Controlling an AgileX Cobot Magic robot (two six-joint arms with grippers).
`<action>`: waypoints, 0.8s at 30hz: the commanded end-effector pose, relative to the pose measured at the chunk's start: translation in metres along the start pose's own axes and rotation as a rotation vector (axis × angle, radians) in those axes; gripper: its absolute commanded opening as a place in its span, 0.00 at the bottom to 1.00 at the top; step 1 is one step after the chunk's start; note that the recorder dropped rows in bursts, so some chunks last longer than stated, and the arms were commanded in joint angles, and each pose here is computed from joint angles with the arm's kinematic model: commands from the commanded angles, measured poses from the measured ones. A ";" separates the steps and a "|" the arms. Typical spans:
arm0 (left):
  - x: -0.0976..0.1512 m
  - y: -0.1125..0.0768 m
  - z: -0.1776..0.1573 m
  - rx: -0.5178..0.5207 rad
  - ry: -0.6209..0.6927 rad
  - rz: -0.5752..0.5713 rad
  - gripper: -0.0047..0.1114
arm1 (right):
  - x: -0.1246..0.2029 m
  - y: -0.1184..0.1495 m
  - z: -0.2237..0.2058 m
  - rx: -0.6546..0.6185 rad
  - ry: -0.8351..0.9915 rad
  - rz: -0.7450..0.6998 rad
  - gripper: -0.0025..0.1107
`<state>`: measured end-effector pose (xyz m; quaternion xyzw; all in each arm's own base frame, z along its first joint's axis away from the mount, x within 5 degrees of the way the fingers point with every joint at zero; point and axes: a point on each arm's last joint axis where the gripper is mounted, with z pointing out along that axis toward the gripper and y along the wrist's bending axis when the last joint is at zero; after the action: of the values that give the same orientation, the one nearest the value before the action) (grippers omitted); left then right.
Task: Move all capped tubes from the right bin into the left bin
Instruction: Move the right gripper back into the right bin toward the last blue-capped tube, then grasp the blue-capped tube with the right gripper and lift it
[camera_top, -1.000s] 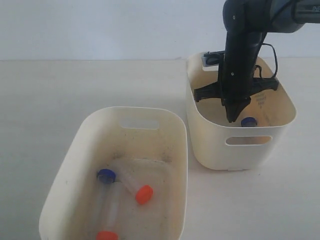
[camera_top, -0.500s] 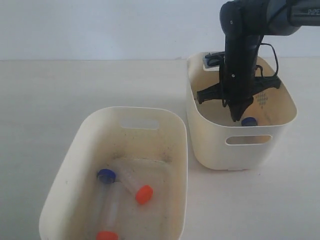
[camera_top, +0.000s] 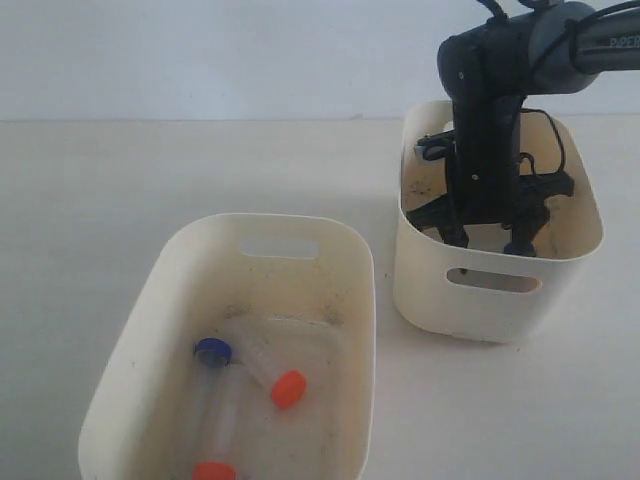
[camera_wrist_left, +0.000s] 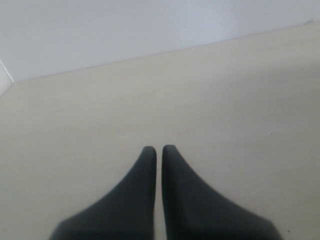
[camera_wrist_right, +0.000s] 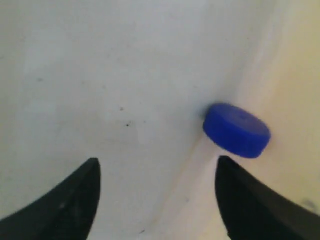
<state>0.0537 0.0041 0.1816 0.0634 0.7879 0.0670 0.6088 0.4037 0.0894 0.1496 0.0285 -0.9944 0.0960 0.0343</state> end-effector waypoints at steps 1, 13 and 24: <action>-0.001 0.000 0.000 0.002 -0.007 -0.012 0.08 | 0.000 -0.013 0.000 0.061 -0.001 0.008 0.67; -0.001 0.000 0.000 0.002 -0.007 -0.012 0.08 | 0.003 -0.014 -0.017 0.030 -0.038 0.095 0.67; -0.001 0.000 0.000 0.002 -0.007 -0.012 0.08 | 0.018 -0.010 -0.004 0.000 0.038 0.143 0.67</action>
<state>0.0537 0.0041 0.1816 0.0634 0.7879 0.0670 0.6088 0.3937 0.0843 0.1608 -0.0377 -0.9947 0.0908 0.0310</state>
